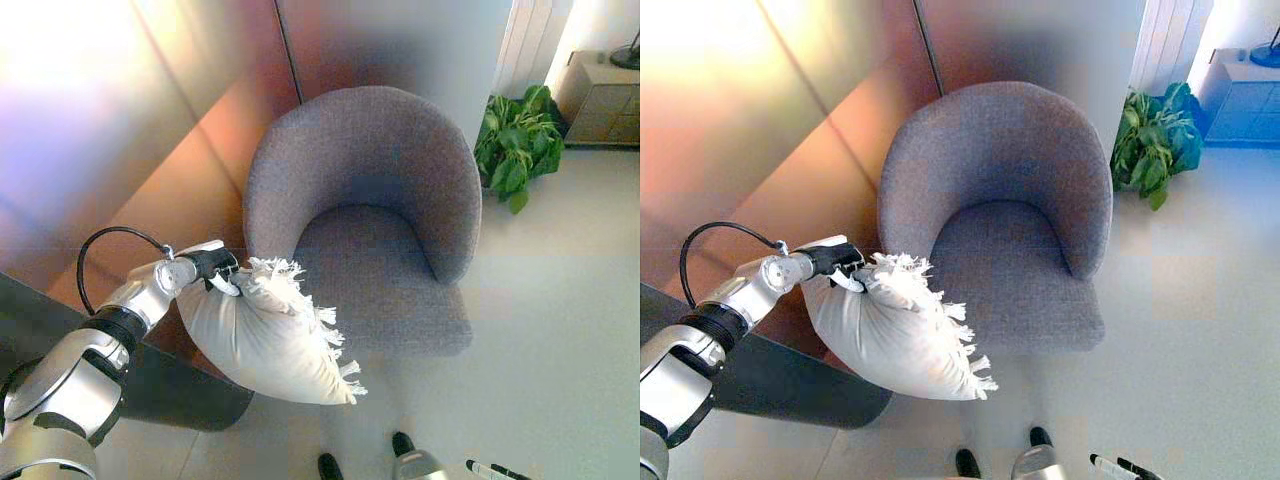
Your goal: Pick up the pillow and put it on the sofa.
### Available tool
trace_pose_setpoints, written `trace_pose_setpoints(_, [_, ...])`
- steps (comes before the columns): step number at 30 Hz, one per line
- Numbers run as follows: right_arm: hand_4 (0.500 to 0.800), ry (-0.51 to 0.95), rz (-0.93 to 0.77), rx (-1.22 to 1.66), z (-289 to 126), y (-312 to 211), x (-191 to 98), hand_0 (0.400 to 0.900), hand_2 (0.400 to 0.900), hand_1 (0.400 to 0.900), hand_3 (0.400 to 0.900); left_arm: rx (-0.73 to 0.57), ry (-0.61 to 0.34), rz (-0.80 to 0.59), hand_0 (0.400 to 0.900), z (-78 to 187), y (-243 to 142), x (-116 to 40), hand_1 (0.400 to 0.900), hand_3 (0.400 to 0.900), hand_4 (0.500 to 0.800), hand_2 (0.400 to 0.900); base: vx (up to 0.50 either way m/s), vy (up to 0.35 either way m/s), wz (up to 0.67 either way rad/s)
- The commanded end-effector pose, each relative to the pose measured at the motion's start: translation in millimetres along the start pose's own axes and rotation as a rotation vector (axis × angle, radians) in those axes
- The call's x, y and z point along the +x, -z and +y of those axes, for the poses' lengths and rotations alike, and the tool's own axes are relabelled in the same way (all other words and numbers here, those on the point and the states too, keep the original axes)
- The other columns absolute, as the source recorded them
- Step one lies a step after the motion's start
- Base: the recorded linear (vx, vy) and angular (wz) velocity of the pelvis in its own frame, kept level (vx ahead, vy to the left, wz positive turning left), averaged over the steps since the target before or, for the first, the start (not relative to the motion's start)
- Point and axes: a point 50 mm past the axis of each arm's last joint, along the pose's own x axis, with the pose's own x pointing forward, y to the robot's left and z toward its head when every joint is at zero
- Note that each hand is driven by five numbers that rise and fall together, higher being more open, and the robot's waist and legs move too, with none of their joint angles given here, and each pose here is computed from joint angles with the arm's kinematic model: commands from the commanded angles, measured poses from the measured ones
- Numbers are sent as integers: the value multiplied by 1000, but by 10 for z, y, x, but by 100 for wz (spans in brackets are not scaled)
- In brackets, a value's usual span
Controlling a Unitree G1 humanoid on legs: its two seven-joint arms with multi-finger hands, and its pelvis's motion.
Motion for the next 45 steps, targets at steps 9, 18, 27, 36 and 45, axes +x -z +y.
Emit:
trace_pose_setpoints(9, [800,76,92,72,-174,324,-69,900,900,900,900,84,-460,-12,400,1641,-378,-688,400,400,500,400,51,-60,-14])
trace_pose_setpoints(18, [800,105,129,95,-210,471,-104,900,900,900,900,49,-426,0,400,1548,-495,-545,400,400,500,400,63,-68,-20])
trace_pose_setpoints(27, [800,134,119,77,-352,522,-151,900,900,900,900,-36,-409,81,494,1417,-415,-409,494,494,556,494,0,-21,-20])
trace_pose_setpoints(36, [800,134,78,56,-465,456,-173,900,900,900,900,-96,-420,89,900,1354,-401,-357,900,900,800,900,-52,44,-2])
trace_pose_setpoints(45, [800,120,70,51,-425,479,-169,900,900,900,900,-101,-405,94,900,1372,-329,-391,900,900,800,900,-12,-4,3])
